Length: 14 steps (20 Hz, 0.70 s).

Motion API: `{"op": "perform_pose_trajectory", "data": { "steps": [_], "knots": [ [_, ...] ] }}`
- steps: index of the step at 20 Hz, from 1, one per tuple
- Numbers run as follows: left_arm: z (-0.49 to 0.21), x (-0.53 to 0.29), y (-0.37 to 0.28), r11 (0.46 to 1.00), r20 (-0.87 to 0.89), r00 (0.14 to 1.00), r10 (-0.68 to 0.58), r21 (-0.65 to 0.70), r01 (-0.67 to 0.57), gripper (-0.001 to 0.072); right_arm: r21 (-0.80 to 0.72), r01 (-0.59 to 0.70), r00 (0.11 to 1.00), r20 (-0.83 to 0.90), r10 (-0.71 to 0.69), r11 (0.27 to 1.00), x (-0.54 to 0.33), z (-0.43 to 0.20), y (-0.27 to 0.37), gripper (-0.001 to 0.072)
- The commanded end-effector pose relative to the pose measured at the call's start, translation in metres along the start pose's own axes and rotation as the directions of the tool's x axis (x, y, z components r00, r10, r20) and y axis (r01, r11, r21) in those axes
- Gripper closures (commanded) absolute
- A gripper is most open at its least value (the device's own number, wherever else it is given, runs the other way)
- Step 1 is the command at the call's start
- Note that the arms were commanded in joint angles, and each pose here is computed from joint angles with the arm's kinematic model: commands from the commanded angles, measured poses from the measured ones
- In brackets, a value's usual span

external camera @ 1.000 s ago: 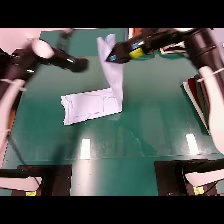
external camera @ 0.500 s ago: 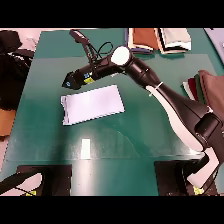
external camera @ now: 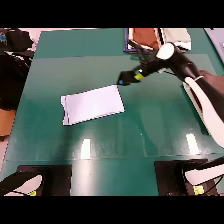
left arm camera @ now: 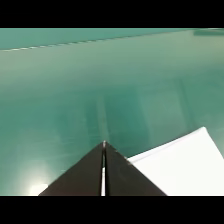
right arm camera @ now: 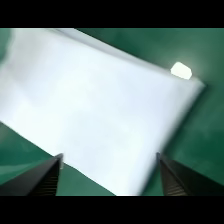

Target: Fold the shirts.

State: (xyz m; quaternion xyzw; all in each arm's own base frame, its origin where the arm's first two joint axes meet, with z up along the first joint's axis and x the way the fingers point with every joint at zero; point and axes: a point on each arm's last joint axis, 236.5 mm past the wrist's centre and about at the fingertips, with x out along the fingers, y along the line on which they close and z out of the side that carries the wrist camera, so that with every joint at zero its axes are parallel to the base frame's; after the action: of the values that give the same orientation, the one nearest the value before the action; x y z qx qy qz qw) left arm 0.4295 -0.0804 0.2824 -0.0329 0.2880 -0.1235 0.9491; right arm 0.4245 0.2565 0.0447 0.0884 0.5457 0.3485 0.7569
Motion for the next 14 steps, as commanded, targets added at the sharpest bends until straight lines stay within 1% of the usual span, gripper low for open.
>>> {"op": "perform_pose_trajectory", "data": {
  "steps": [1, 3, 5, 6, 7, 9, 10, 11, 12, 14],
  "knots": [
    [0.0, 0.001, -0.013, 1.0, 0.0, 1.0, -0.028, 0.012, 0.028, 0.0683, 0.252, -0.017, 0.999, -0.046, 0.029, 0.968, 0.004, -0.043, -0.061, 0.001],
    [0.0, 0.001, -0.013, 1.0, 0.0, 1.0, -0.028, 0.012, 0.028, 0.0683, 0.346, -0.074, 0.994, -0.05, 0.097, 0.935, 0.025, -0.05, -0.066, 0.0015],
    [-0.001, 0.001, -0.013, 1.0, -0.003, 1.0, -0.028, 0.012, 0.028, 0.0683, 0.389, -0.118, 0.986, -0.063, 0.154, 0.914, 0.052, -0.054, -0.059, 0.0054],
    [-0.001, 0.001, -0.013, 1.0, -0.004, 1.0, -0.029, 0.012, 0.029, 0.0683, 0.399, -0.13, 0.984, -0.063, 0.169, 0.908, 0.066, -0.054, -0.055, 0.0055],
    [-0.001, 0.001, -0.013, 1.0, -0.004, 1.0, -0.028, 0.012, 0.028, 0.0683, 0.403, -0.144, 0.982, -0.058, 0.182, 0.904, 0.081, -0.054, -0.049, 0.0057],
    [-0.001, 0.001, -0.013, 1.0, -0.004, 1.0, -0.028, 0.013, 0.028, 0.0683, 0.397, -0.186, 0.977, -0.026, 0.213, 0.899, 0.106, -0.048, -0.03, 0.0107],
    [-0.001, 0.001, -0.013, 1.0, -0.004, 1.0, -0.029, 0.012, 0.029, 0.0682, 0.385, -0.206, 0.974, -0.009, 0.226, 0.9, 0.118, -0.044, -0.019, 0.0136],
    [-0.001, 0.001, -0.013, 1.0, -0.004, 1.0, -0.029, 0.012, 0.029, 0.0683, 0.363, -0.214, 0.973, -0.007, 0.232, 0.907, 0.126, -0.041, -0.01, 0.0137],
    [-0.001, 0.001, -0.013, 1.0, -0.004, 1.0, -0.029, 0.012, 0.029, 0.0683, 0.33, -0.223, 0.97, -0.015, 0.241, 0.917, 0.133, -0.037, 0.0, 0.0155],
    [-0.001, 0.001, -0.014, 0.999, -0.003, 0.999, -0.035, 0.009, 0.035, 0.0683, 0.249, -0.256, 0.962, -0.026, 0.271, 0.934, 0.141, -0.026, 0.024, 0.0312]
  ]
}}
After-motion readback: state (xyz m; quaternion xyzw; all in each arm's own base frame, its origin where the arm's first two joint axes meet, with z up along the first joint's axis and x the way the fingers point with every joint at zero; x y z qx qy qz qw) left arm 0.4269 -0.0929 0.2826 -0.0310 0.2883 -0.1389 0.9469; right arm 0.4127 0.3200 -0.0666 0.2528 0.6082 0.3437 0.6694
